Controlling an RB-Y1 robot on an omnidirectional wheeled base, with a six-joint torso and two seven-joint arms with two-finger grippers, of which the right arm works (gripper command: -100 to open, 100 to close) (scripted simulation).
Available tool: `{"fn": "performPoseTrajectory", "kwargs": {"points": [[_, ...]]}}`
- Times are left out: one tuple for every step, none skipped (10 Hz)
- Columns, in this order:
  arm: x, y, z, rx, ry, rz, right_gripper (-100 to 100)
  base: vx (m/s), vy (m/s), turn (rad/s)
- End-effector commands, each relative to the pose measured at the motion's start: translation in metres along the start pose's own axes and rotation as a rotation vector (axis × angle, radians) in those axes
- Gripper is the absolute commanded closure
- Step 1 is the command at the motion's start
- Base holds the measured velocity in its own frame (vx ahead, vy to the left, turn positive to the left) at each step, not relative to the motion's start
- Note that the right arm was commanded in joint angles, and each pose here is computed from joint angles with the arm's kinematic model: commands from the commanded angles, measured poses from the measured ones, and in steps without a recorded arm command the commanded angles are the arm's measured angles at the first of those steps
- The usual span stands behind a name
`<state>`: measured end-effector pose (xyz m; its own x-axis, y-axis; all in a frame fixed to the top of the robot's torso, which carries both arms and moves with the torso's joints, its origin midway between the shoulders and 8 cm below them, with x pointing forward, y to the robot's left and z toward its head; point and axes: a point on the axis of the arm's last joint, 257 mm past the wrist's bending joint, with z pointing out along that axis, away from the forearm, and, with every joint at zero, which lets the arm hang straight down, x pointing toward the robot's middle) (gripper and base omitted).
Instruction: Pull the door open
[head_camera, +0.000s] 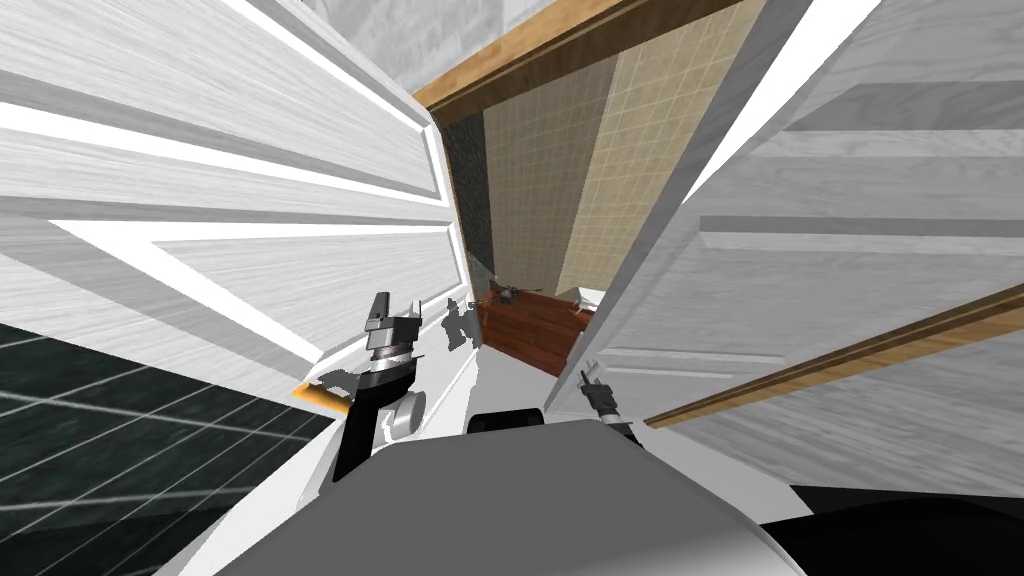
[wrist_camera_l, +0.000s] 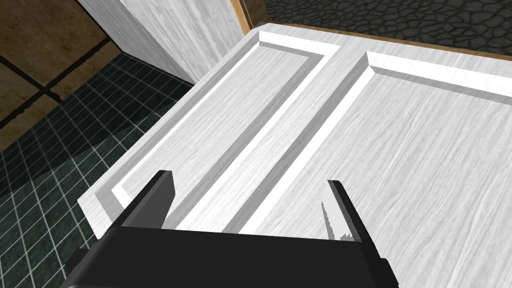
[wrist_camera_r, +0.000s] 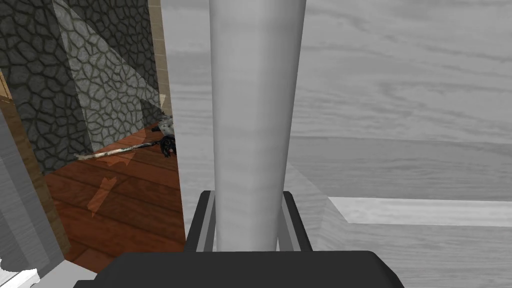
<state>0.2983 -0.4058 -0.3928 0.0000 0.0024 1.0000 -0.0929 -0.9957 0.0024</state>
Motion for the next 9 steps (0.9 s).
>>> {"fn": "performPoseTrajectory", "kwargs": {"points": [[0.001, 0.000, -0.0080, 0.020, 0.000, 0.001, 100, -0.228, -0.013, 0.102], [0.001, 0.000, -0.0117, 0.032, 0.000, 0.002, 100, -0.221, -0.031, 0.094], [0.001, 0.000, -0.0145, 0.042, 0.000, 0.002, 100, -0.217, -0.046, 0.102], [0.000, -0.001, -0.0128, 0.036, -0.005, 0.001, 100, -0.095, -0.016, 0.018], [-0.001, -0.002, -0.0183, 0.051, -0.007, 0.002, 100, -0.181, -0.023, 0.183], [-0.001, -0.001, -0.0201, 0.058, -0.007, 0.002, 100, -0.249, -0.048, 0.194], [-0.001, -0.001, -0.0221, 0.065, -0.006, 0.002, 100, -0.219, -0.054, 0.113], [-0.001, 0.000, -0.0254, 0.077, -0.004, 0.001, 100, -0.240, -0.068, 0.179], [0.000, 0.000, -0.0276, 0.085, -0.003, 0.002, 100, -0.230, -0.060, 0.154]]}}
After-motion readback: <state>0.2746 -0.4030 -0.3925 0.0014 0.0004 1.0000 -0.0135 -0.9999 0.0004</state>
